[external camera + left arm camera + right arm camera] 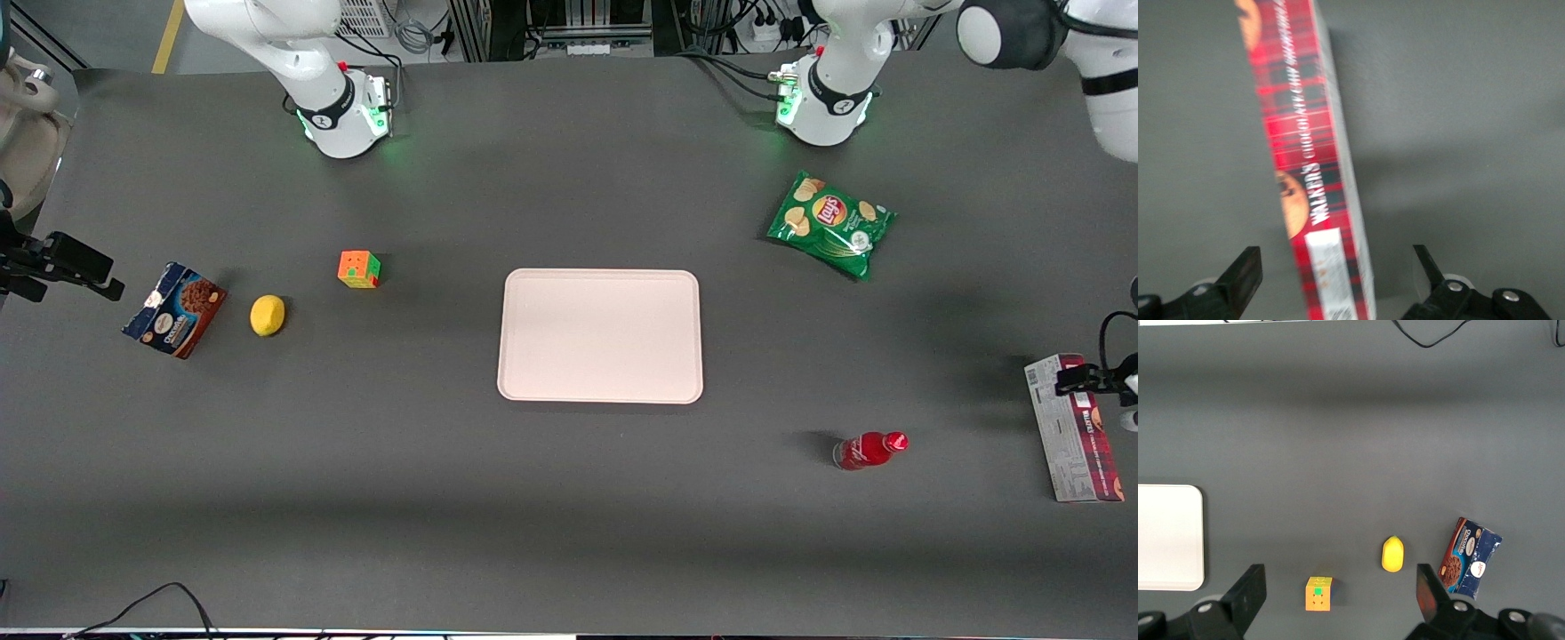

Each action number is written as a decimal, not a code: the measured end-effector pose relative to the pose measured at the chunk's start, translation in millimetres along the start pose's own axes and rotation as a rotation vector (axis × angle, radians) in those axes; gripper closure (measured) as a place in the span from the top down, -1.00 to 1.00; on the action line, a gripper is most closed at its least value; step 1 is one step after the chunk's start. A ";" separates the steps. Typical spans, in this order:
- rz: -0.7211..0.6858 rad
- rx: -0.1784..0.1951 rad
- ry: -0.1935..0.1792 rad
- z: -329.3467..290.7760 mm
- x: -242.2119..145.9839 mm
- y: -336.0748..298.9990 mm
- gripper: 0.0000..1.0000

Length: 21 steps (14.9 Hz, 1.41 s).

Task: Place red cookie box on tray
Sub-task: 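Close the left gripper on the shortbread box and lift it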

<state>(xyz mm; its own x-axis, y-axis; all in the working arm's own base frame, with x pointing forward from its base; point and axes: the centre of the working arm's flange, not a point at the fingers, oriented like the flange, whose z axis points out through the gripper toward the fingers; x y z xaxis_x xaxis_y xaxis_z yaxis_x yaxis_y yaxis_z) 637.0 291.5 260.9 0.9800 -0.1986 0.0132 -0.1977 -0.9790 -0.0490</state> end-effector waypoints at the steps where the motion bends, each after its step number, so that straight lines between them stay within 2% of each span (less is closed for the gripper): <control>1: -0.008 -0.021 -0.004 15.4 0.4 2.4 1.00; 4: -0.012 -0.040 -0.018 45.9 3.0 5.3 1.00; 11: 0.010 -0.011 0.023 29.7 24.9 2.8 0.98; 14: 0.015 -0.007 0.026 29.4 28.5 3.3 0.94; 16: 0.020 -0.006 0.025 31.3 28.9 3.3 0.54; 17: 0.031 -0.002 0.027 31.8 29.1 3.0 0.26; 18: 0.043 0.004 0.032 32.2 29.6 2.5 0.10; 20: 0.054 0.010 0.035 33.5 30.0 1.9 0.07; 21: 0.057 0.011 0.035 33.9 30.2 1.9 -0.08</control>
<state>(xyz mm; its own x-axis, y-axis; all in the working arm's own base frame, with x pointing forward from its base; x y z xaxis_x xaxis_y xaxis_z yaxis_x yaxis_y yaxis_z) 667.0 285.2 227.4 0.9656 -0.2559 0.0452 -0.2530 -0.9655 -0.0620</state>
